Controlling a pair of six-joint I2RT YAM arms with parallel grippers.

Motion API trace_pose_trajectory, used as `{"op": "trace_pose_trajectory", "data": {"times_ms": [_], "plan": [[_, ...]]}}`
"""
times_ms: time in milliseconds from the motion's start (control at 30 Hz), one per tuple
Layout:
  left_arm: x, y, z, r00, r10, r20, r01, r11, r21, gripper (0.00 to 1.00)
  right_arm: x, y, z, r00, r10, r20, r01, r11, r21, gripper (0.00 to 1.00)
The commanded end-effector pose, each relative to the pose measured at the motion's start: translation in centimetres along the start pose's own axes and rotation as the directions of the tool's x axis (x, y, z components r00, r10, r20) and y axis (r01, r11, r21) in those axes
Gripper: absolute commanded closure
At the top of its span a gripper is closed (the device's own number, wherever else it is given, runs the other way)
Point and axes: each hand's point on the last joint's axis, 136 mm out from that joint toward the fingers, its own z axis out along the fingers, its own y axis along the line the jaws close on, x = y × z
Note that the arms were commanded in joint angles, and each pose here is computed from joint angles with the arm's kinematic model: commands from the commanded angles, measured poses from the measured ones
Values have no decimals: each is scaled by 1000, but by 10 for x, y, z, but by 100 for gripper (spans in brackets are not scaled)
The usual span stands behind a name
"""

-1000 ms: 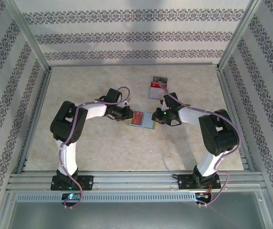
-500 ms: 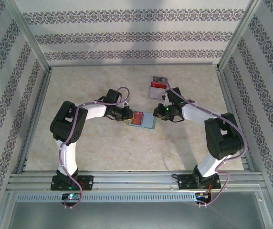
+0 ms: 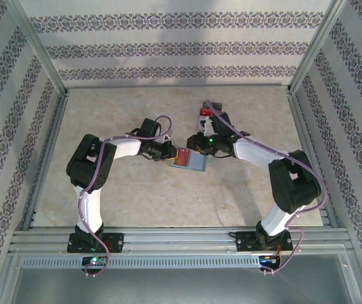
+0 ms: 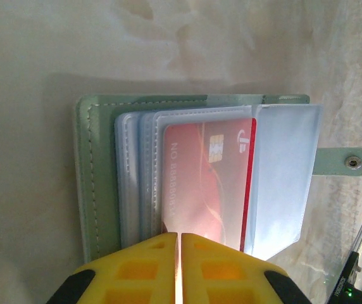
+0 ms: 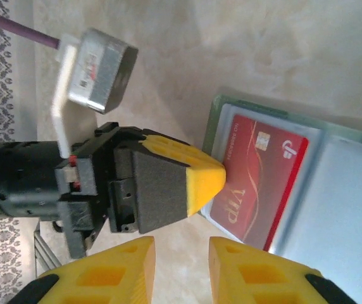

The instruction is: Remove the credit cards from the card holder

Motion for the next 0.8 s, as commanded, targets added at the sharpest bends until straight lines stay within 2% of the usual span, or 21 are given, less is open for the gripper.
{"op": "trace_pose_trajectory", "data": {"times_ms": [0, 333, 767], "plan": [[5, 8, -2, 1000, -19, 1, 19, 1000, -24, 89, -4, 2, 14, 999, 41, -2, -41, 998, -38, 71], [7, 11, -1, 1000, -22, -7, 22, 999, -33, 89, 6, -37, 39, 995, 98, -34, -96, 993, 62, 71], [7, 12, -1, 1000, -22, -9, 22, 999, -42, 89, 17, -58, 49, 990, 126, -62, -119, 987, 107, 71]]}}
